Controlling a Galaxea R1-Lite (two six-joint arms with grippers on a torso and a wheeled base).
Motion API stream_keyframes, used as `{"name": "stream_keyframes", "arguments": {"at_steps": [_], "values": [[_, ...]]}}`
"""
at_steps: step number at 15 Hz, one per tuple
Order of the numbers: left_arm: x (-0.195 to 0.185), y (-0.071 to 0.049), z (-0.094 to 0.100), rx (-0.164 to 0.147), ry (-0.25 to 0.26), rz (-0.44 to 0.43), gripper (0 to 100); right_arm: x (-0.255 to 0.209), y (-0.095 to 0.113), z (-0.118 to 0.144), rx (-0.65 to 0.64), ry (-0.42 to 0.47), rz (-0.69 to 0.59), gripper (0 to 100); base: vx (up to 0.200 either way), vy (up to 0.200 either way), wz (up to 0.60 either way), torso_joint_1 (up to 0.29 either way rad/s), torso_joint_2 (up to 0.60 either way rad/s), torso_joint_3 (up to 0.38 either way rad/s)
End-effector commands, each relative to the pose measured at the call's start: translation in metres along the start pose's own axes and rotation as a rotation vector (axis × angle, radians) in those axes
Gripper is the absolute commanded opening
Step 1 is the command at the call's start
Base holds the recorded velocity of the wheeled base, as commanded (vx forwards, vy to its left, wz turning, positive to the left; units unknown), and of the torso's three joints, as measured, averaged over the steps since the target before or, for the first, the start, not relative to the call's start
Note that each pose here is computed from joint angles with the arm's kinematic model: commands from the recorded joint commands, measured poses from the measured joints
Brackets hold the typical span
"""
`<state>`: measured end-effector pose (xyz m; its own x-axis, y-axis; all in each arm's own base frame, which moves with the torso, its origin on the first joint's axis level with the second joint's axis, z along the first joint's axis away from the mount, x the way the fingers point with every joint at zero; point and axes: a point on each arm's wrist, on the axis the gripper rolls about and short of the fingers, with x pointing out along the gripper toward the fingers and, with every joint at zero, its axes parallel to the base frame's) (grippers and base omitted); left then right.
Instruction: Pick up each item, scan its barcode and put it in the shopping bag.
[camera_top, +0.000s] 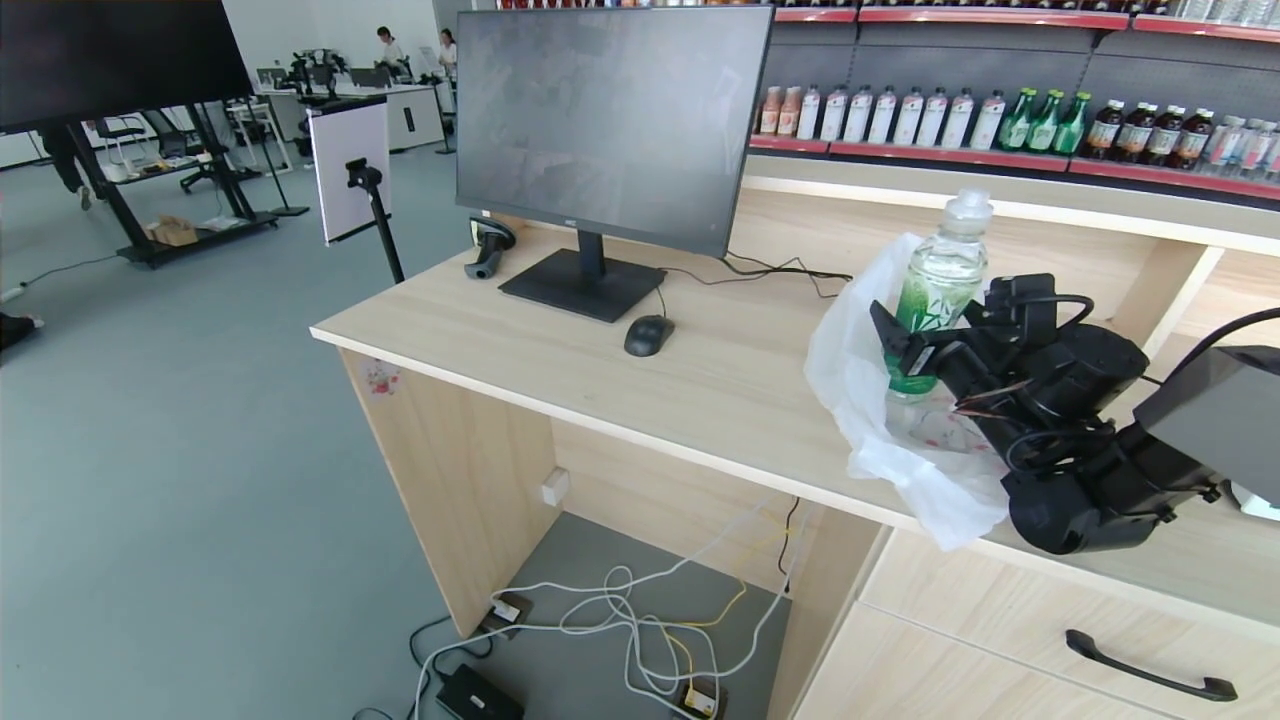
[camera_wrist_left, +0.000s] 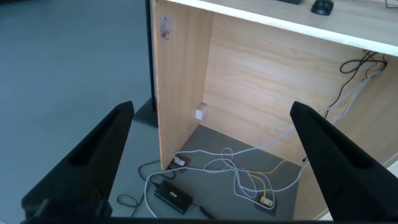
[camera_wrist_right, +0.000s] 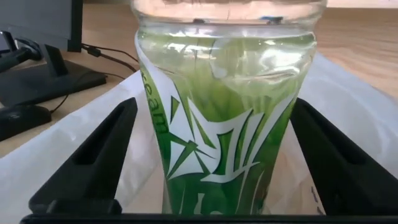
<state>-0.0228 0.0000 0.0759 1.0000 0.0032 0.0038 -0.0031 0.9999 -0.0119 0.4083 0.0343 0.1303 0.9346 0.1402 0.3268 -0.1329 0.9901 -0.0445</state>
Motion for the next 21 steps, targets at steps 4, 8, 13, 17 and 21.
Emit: {"name": "stream_keyframes", "arguments": {"at_steps": [4,8,13,17,21], "values": [[0.000,0.000,0.000,0.000,-0.001,0.001,100,-0.021,-0.002,0.036,-0.011,-0.022,-0.004,100,0.000,0.000,0.00,0.000,0.00,0.000],[0.000,0.000,0.000,0.000,-0.001,0.001,100,-0.050,0.008,0.055,-0.040,0.006,0.072,100,0.000,0.000,0.00,0.000,0.00,0.000],[0.000,0.000,0.000,0.000,-0.001,0.001,100,-0.067,0.013,0.100,-0.034,-0.089,0.082,100,0.000,0.000,0.00,0.000,0.00,0.000],[0.000,0.000,0.000,0.001,-0.001,-0.002,100,-0.086,0.011,0.120,-0.018,-0.117,0.076,100,0.000,0.000,-0.30,0.001,0.00,0.001],[0.000,0.000,0.000,0.000,-0.001,0.001,100,-0.090,0.010,0.127,-0.020,-0.136,0.074,100,0.000,0.000,-0.60,0.001,0.00,0.002]]}}
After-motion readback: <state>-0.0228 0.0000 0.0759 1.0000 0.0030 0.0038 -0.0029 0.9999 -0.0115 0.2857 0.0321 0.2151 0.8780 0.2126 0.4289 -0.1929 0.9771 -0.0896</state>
